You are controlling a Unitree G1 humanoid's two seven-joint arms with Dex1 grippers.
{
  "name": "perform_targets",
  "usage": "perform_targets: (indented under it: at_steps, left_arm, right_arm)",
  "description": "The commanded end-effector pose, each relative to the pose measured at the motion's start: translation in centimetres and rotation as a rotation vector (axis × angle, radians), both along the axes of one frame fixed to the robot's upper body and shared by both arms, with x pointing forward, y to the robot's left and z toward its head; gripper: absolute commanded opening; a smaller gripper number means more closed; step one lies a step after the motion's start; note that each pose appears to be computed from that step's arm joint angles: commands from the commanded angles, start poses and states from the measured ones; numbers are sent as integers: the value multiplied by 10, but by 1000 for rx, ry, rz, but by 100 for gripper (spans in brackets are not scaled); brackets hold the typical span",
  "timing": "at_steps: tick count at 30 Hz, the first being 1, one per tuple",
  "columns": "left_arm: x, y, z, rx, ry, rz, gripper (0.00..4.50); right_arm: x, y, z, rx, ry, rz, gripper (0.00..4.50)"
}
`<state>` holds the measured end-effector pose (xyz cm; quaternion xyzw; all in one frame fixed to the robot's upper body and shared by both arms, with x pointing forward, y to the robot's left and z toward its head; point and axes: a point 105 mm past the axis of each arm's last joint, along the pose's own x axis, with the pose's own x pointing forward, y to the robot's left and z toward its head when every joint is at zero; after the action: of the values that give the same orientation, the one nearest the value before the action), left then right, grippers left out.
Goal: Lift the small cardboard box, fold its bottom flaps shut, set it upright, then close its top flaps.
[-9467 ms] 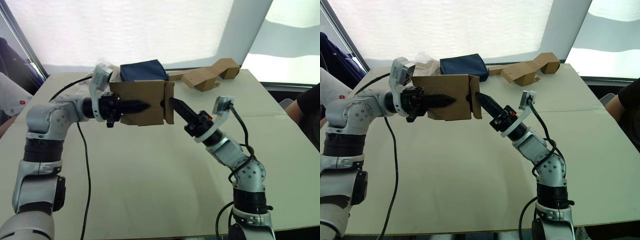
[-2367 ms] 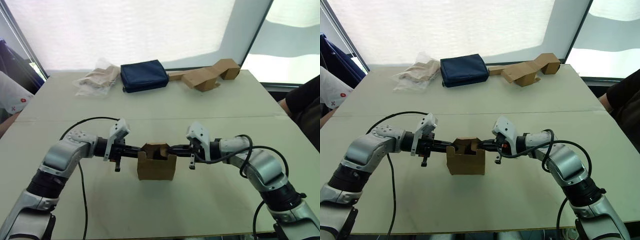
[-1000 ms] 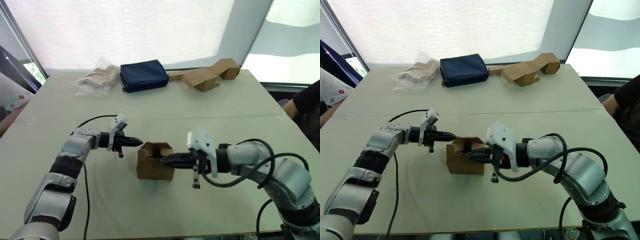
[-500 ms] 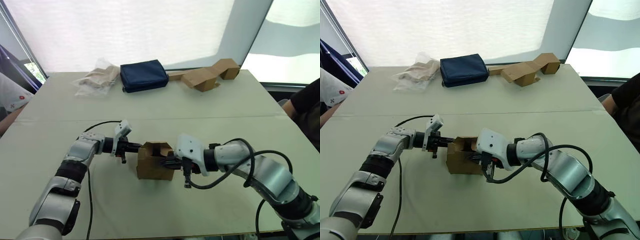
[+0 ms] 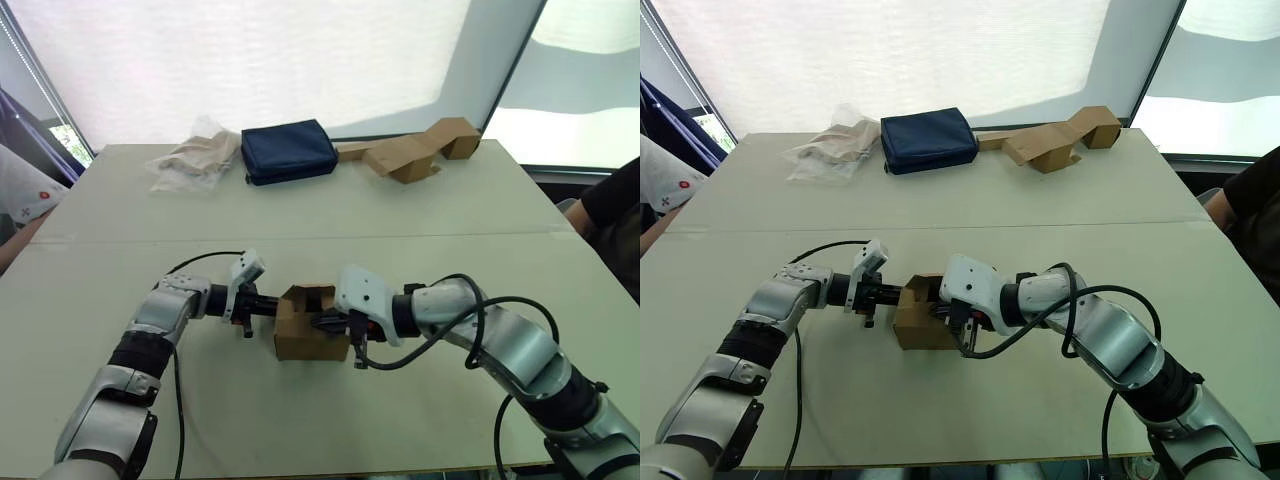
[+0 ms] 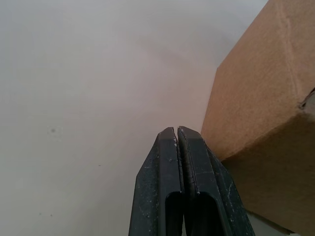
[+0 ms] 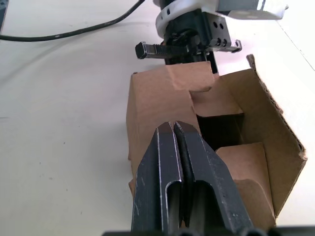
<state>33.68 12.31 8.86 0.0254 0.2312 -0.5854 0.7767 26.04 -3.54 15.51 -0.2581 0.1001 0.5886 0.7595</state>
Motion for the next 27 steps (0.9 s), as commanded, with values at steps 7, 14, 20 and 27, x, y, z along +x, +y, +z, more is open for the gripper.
perform_targets:
  at_steps: [7, 14, 20, 27]
  left_arm:
    - [8, 7, 17, -16, -64, 38, 5]
    - [17, 37, 68, 19, -223, 91, 5]
    - [-36, 26, 100, 20, -202, -114, 5]
    - [-63, 0, 88, -1, -164, -184, 5]
  right_arm:
    - [2, 4, 5, 24, -27, 9, 0]
    - [1, 3, 3, 32, -23, 2, 0]
    - [1, 2, 2, 45, -17, -3, 0]
    - [5, 3, 3, 55, -23, -4, 0]
